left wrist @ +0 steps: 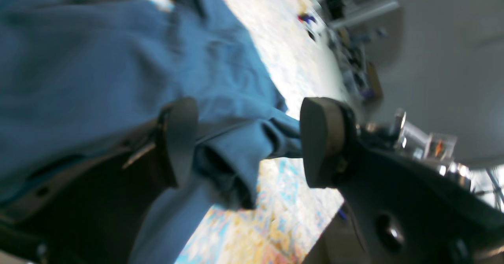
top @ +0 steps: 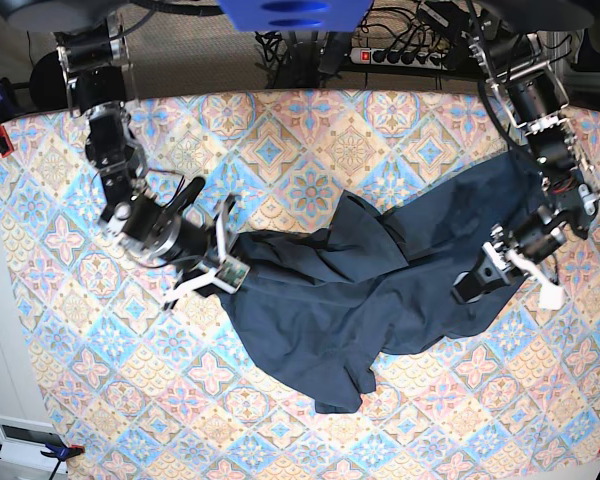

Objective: Layout the t-shirt on the table in an organized manner, then fold the t-shirt properly
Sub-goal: 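Grasp the shirt's opposite edge with the right gripper, then drag the held shirt edge with the right gripper away from the left gripper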

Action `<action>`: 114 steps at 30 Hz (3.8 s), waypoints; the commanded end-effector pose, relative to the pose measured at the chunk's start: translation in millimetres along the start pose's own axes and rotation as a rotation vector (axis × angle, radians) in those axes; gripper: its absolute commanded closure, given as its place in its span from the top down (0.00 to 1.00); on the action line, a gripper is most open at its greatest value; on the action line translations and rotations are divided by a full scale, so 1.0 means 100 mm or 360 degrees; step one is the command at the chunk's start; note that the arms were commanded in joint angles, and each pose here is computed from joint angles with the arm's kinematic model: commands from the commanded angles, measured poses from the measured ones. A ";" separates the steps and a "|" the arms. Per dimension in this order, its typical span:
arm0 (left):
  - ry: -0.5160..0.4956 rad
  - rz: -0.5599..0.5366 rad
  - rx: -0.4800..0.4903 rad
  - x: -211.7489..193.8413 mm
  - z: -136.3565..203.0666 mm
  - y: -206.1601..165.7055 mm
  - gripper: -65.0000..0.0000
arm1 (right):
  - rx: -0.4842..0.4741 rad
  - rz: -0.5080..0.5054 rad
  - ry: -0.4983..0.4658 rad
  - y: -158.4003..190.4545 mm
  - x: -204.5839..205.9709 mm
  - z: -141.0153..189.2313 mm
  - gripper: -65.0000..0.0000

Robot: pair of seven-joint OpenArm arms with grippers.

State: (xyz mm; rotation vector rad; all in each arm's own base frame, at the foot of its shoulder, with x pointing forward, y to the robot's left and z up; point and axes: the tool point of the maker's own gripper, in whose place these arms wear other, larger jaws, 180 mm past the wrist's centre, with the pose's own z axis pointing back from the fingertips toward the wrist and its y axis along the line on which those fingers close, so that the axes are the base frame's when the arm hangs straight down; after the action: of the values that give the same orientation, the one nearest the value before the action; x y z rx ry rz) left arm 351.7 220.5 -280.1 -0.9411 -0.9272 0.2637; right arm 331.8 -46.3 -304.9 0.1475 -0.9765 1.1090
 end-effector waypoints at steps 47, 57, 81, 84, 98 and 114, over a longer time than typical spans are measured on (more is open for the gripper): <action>0.0002 0.0018 0.0130 -0.11 0.37 0.24 0.61 | 0.0020 -0.0055 0.0464 -0.18 -0.81 -0.65 0.40; -0.0003 0.0014 0.0125 -0.09 0.36 0.23 0.61 | -0.0241 -0.0212 0.0410 -0.81 -0.82 -0.39 0.40; 0.0004 0.0015 0.0133 -0.11 0.38 0.24 0.61 | 0.0104 0.0040 0.0433 0.28 -0.80 -0.49 0.40; 0.0003 0.0016 0.0131 -0.11 0.38 0.24 0.61 | 0.0221 0.0072 0.0479 0.54 -0.89 -0.58 0.40; 0.0008 0.0005 0.0138 -0.08 0.40 0.24 0.61 | 0.0406 0.0225 0.0232 1.03 -0.03 -1.00 0.40; 0.0003 -0.0008 0.0141 -0.05 0.40 0.24 0.61 | 0.0123 0.0336 0.0478 0.10 -0.77 -0.41 0.40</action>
State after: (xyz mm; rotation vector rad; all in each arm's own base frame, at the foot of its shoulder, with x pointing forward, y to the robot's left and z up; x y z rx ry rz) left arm 314.6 248.5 -309.6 -0.8556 -0.8522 0.3188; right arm 327.9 -67.3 -402.7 -0.0269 -0.6538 1.3221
